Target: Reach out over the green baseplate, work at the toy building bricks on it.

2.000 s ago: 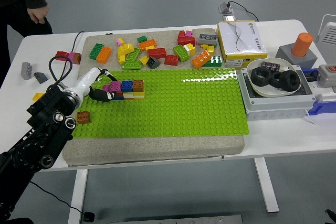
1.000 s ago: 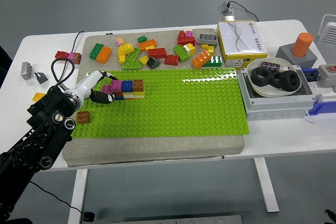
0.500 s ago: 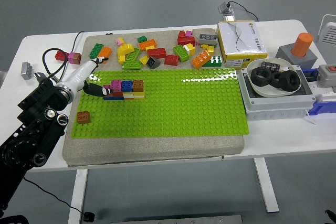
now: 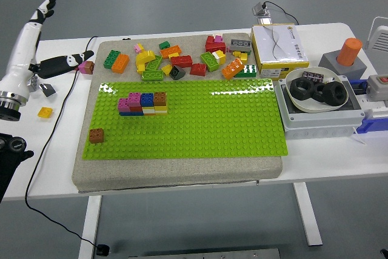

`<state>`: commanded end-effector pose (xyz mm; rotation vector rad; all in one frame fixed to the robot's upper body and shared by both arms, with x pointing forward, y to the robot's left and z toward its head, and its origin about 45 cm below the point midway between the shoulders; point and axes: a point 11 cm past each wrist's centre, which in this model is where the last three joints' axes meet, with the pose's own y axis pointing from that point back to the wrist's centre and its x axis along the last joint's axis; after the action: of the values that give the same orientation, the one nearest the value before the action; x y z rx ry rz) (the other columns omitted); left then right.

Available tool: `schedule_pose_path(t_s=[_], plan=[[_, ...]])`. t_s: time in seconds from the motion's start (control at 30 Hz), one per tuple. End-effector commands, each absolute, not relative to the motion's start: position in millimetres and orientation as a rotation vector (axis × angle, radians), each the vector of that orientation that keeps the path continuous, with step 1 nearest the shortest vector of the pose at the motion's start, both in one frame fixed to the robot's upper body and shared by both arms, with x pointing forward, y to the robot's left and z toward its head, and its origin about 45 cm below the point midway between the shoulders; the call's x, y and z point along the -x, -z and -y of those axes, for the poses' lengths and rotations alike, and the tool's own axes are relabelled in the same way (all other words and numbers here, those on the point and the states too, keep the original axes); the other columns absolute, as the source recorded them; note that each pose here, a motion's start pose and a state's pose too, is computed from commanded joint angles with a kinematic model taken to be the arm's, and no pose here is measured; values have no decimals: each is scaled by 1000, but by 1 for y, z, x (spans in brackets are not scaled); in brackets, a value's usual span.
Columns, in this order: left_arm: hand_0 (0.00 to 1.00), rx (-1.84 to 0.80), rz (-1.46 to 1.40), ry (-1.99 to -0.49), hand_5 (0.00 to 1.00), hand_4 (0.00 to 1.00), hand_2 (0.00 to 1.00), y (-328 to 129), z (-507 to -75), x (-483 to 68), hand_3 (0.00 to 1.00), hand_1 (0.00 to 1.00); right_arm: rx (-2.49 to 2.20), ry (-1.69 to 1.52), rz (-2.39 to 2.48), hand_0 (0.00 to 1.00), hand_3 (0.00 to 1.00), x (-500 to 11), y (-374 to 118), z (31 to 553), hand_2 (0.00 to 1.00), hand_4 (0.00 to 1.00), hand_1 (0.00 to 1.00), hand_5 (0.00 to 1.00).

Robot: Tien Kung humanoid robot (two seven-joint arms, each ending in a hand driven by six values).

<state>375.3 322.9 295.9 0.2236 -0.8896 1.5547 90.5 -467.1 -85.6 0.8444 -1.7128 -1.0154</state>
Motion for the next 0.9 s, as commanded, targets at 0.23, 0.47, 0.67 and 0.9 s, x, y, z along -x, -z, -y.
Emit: schedule_pose_path(t_s=[0.23, 0.47, 0.67, 0.9], plan=[[998, -274, 914, -1605, 998, 998, 998, -253, -300, -345, 602, 992, -829, 1054, 1655, 593, 643, -69, 94, 456, 624, 638, 568, 730], [998, -488, 907, -1535, 998, 998, 998, -216, -277, -364, 619, 998, -853, 1027, 1648, 588, 643, -78, 92, 457, 623, 636, 559, 731], [998, -670, 926, -1519, 998, 998, 998, -192, -272, -376, 617, 998, -852, 1024, 1665, 595, 645, -81, 91, 460, 620, 636, 558, 731], [998, -765, 910, -1475, 998, 998, 998, -172, -265, -374, 606, 998, -846, 1023, 1683, 595, 645, -83, 89, 463, 620, 637, 558, 730]])
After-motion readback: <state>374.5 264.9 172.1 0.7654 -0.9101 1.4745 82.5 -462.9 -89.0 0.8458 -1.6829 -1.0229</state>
